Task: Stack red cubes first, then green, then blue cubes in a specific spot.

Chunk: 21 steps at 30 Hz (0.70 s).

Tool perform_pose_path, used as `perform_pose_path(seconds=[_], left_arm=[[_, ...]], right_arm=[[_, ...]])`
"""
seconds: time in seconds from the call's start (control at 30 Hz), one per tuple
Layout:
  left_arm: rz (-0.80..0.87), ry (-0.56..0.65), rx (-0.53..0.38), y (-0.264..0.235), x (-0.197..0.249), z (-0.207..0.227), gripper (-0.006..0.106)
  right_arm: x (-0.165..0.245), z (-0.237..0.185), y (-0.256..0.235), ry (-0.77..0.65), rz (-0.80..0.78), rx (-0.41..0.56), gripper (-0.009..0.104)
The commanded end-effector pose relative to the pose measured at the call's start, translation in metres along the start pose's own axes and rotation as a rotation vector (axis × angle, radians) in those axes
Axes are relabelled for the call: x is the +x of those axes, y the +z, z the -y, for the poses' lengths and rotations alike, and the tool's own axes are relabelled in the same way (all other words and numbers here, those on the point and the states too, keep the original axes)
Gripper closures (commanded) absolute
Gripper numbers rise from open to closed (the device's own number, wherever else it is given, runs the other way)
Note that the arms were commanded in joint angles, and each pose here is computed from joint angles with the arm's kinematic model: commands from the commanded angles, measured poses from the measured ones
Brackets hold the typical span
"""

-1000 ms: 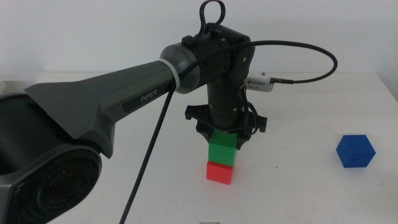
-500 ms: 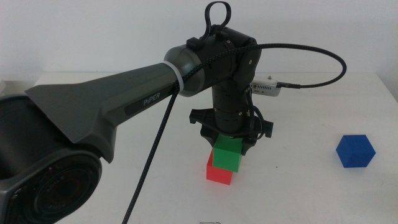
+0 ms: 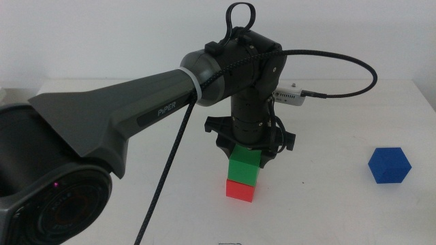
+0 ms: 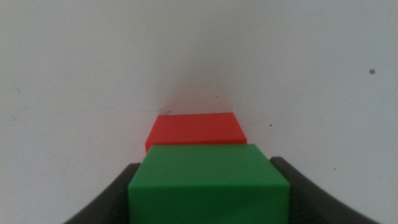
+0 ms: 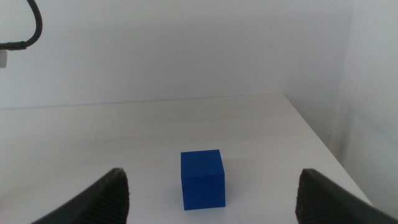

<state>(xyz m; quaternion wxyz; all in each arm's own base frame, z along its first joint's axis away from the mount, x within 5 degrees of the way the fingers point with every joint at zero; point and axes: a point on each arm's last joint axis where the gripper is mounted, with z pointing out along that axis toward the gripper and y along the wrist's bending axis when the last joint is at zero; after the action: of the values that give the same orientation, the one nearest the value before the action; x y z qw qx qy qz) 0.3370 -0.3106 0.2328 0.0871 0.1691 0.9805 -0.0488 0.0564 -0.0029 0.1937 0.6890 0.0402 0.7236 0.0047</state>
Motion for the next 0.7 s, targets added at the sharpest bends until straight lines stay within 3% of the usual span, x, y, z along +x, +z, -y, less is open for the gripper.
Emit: perform_pose_path(seconds=[0.0,0.17,0.2,0.23,0.27,0.47,0.67], left_arm=[[0.009,-0.001,-0.006,-0.038,0.006,-0.003,0.101],[0.012,-0.001,-0.013,-0.038,0.006,-0.004,0.090],[0.013,0.003,-0.016,-0.038,0.006,-0.005,0.065],[0.013,0.003,-0.016,-0.038,0.006,-0.005,0.062],[0.013,0.003,-0.016,-0.038,0.006,-0.005,0.033],[0.013,0.004,-0.016,-0.038,0.006,-0.005,0.022],[0.033,0.004,0.013,-0.052,0.008,-0.004,0.020]], right_arm=[[-0.011,-0.001,-0.002,-0.014,0.104,-0.009,0.005],[-0.011,-0.001,-0.002,-0.014,0.104,-0.009,0.005],[-0.011,-0.001,-0.002,-0.014,0.104,-0.009,0.005],[-0.011,-0.001,-0.002,-0.014,0.104,-0.009,0.005],[-0.011,-0.001,-0.002,-0.014,0.104,-0.009,0.005],[-0.011,-0.001,-0.002,-0.014,0.104,-0.009,0.005],[-0.011,-0.001,-0.002,-0.014,0.104,-0.009,0.005]])
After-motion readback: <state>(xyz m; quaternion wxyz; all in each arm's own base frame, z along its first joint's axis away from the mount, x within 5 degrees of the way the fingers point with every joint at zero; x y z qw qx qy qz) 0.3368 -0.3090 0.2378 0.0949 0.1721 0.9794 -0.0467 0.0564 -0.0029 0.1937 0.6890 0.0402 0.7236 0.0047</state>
